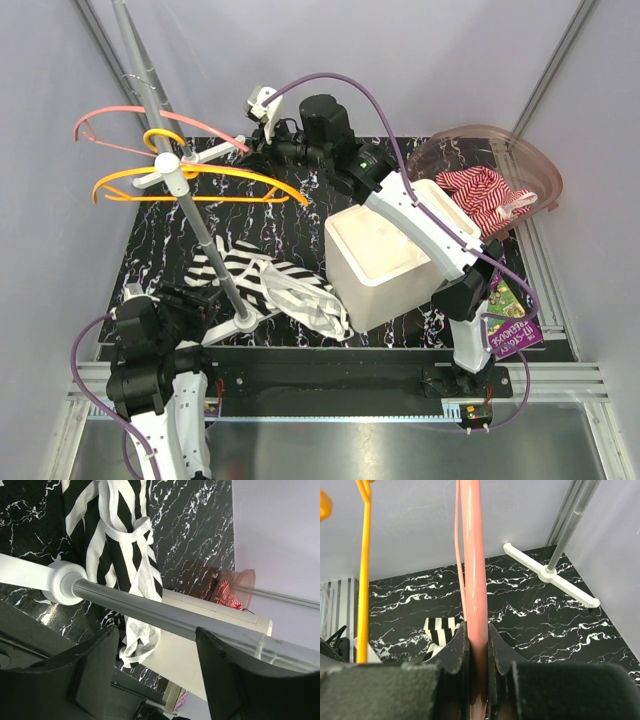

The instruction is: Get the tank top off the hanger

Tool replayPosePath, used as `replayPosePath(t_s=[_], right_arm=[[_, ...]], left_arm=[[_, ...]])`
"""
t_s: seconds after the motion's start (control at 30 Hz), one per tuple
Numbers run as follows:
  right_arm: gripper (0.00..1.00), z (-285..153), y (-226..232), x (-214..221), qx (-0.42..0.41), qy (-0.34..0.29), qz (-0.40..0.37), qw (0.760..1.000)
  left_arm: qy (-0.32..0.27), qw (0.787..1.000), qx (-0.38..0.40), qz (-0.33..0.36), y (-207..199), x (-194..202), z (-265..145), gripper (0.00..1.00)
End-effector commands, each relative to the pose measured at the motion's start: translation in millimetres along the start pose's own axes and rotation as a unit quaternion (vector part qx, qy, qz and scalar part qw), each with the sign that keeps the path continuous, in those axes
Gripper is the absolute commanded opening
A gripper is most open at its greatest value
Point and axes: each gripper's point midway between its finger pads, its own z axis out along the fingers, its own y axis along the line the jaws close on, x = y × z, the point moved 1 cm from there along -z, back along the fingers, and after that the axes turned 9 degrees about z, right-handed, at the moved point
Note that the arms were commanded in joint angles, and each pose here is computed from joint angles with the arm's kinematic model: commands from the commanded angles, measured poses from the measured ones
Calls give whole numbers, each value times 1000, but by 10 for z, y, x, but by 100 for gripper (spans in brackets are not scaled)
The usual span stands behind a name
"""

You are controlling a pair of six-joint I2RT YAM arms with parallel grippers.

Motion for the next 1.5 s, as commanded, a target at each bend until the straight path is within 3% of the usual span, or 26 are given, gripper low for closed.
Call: replayPosePath(t_s=[0.0, 0.17, 0.33, 0.37, 0.47, 0.53, 0.7, 0.9, 1.07, 1.23, 1.3, 1.47], right_arm=[[0, -259, 77, -512, -1, -77, -27, 997], [5, -305, 40, -427, 16, -71, -17, 997], [51, -436, 17, -376, 44, -68, 18, 997], [69, -458, 27, -357, 48, -66, 32, 996], [90, -599, -29, -248, 87, -61, 78, 991], [99, -747, -79, -135, 123, -55, 100, 986], [100, -1321, -228, -78, 213, -73, 147, 963], [100, -1724, -160, 172, 228, -66, 204, 950], [100, -1889, -142, 302, 238, -56, 204, 948], [100, -1987, -177, 422, 245, -44, 212, 945], [100, -2000, -159, 422, 236, -42, 216, 947], [100, -2038, -151, 393, 232, -39, 206, 950]], left_arm=[[-5, 1000, -18, 15, -16, -74, -5, 70], [-8, 999, -46, 2, 45, -121, 43, 73], [-3, 998, -59, -23, 129, -117, 186, 73], [-8, 998, -58, -24, 129, -140, 209, 74], [-5, 997, -73, -38, 207, -143, 314, 74], [1, 995, -88, -55, 263, -139, 391, 75], [5, 992, -106, -62, 345, -204, 635, 79], [32, 989, -123, -76, 392, -271, 1029, 79], [13, 990, -121, -75, 419, -338, 1268, 84], [65, 981, -180, -41, 551, -129, 1555, 87], [87, 975, -204, -30, 579, -61, 1683, 87], [50, 973, -223, -14, 636, -204, 1813, 80]])
